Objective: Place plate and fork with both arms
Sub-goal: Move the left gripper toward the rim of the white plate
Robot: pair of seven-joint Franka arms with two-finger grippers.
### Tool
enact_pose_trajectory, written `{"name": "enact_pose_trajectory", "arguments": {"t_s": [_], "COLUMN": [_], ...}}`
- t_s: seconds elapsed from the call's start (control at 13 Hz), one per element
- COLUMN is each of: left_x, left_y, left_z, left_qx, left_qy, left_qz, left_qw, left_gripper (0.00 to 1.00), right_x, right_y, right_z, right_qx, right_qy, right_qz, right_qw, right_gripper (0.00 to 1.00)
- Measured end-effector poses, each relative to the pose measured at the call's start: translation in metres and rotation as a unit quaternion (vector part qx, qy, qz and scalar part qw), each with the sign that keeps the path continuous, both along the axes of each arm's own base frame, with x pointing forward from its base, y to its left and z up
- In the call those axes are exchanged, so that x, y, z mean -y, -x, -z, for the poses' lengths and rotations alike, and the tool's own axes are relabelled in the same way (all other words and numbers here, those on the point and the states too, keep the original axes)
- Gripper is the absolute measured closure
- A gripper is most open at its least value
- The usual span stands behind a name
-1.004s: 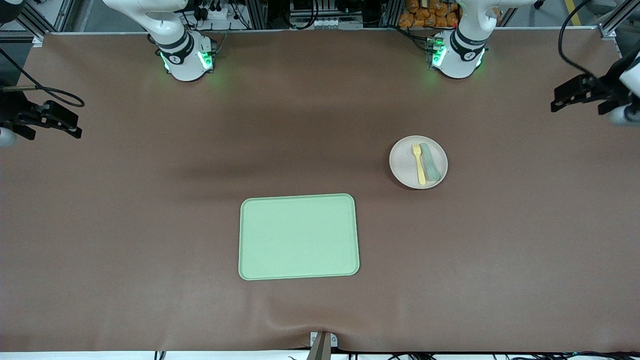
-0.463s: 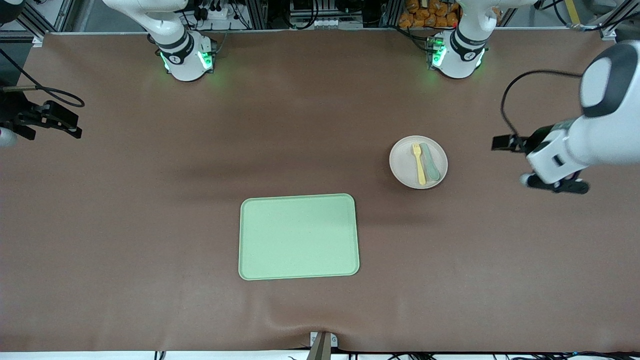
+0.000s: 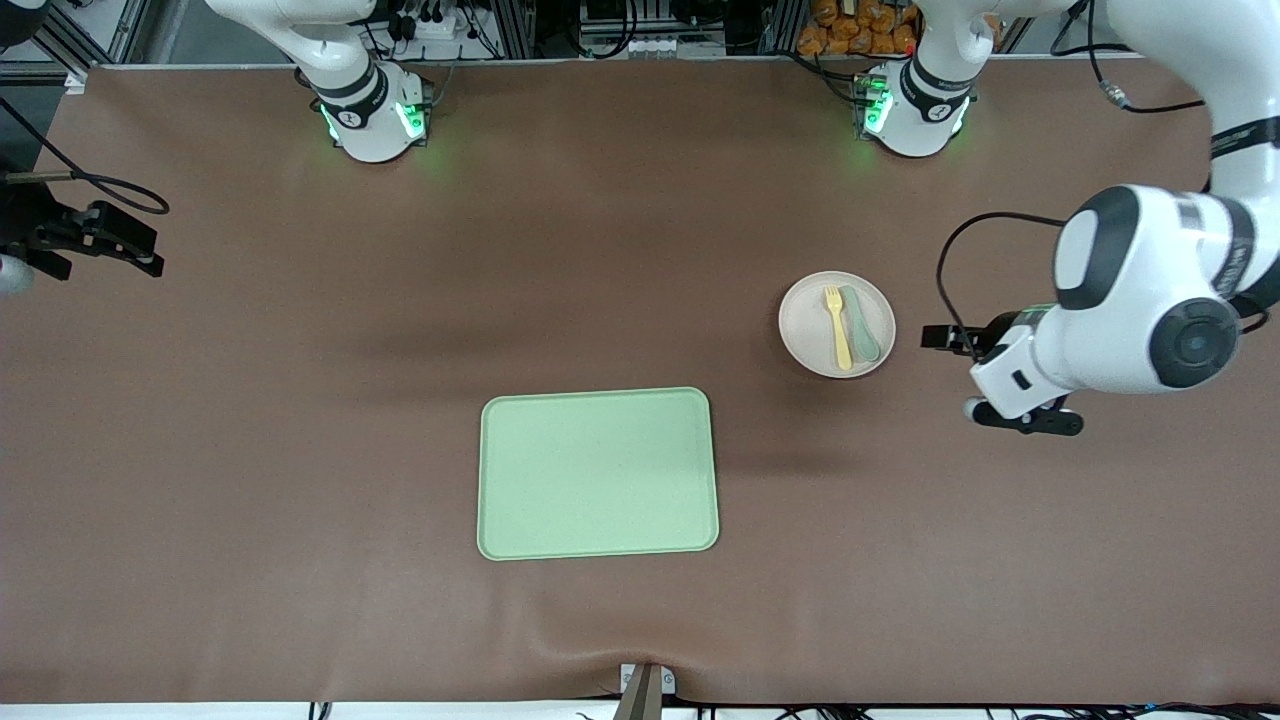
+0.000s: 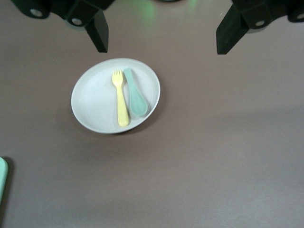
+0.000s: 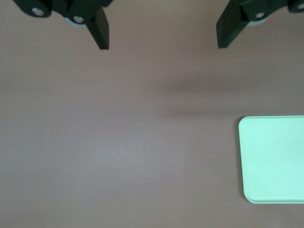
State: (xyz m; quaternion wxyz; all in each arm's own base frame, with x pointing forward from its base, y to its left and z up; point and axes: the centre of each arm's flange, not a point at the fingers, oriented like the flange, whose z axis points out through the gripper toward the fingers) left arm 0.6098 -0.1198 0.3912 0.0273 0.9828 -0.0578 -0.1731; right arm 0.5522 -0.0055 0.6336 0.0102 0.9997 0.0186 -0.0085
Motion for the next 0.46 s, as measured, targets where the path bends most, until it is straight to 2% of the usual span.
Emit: {"name": "enact_pose_trajectory", "arguments": {"t_s": [0.46], "left_x": [0.030], "left_y": [0.048], "left_z": [0.092], "left_qx": [-0.035], "left_qy": [-0.024], "left_qz": [-0.005], "left_qw": [0.999], "left_gripper": [0.00], "right_x": [0.000], "right_y": [0.000], "right_z": [0.000], "right_qx": [0.000], "right_qy": [0.000], "right_qz": [0.000], "right_qw": [1.000], "right_gripper": [0.00]}}
